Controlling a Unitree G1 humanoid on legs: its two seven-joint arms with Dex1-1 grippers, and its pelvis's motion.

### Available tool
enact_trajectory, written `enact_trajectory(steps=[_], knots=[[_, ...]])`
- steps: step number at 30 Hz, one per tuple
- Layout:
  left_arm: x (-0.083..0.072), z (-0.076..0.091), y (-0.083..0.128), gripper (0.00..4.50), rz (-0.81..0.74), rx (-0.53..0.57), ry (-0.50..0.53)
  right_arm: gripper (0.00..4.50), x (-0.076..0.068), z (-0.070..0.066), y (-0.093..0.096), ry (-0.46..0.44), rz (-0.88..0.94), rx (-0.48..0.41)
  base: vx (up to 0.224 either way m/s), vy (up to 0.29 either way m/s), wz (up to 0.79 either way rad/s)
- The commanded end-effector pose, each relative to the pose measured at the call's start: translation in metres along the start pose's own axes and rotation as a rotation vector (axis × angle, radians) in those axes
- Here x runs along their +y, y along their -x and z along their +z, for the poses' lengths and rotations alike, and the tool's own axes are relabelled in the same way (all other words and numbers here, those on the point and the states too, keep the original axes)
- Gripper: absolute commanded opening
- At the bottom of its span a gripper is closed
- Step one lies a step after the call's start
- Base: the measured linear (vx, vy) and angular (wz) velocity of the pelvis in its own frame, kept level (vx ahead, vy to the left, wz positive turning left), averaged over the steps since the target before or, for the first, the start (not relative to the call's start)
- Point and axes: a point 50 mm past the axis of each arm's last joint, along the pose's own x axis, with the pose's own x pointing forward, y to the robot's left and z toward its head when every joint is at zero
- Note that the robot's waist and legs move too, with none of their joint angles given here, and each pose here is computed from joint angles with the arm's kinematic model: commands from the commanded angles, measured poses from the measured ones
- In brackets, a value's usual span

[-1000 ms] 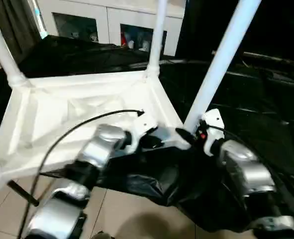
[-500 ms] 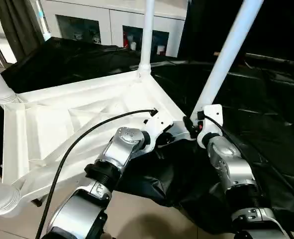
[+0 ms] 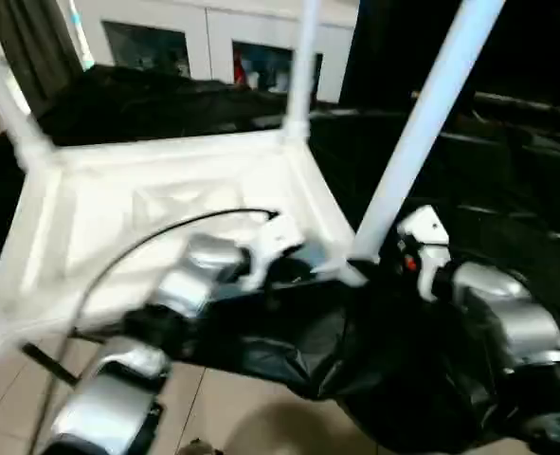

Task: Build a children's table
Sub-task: Rotate leg to tighten

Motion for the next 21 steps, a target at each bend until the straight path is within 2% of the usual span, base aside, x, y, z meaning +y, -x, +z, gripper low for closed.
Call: enact_trajectory(steps=[1, 5, 10, 17, 21], knots=[[-0.012, 0.002, -0.008, 0.0, -0.101, -0.042, 0.004, 3.0, 0.016, -0.001, -0.005, -0.014, 0.163, 0.017, 0.0, 0.0, 0.0], [-0.015, -0.005, 0.0, 0.0, -0.162, -0.02, 0.001, 3.0, 0.014, 0.001, 0.006, -0.007, 0.241, 0.047, 0.0, 0.0, 0.0], [-0.016, -0.006, 0.003, 0.0, -0.179, -0.015, 0.002, 3.0, 0.013, 0.002, 0.007, 0.007, 0.27, 0.057, 0.0, 0.0, 0.0], [-0.016, -0.006, 0.006, 0.0, -0.175, -0.015, -0.003, 2.31, 0.016, 0.002, 0.001, 0.028, 0.283, 0.055, 0.0, 0.0, 0.0], [-0.016, -0.005, 0.006, 0.0, -0.174, -0.015, -0.003, 2.09, 0.017, 0.001, 0.0, 0.028, 0.291, 0.055, 0.0, 0.0, 0.0]])
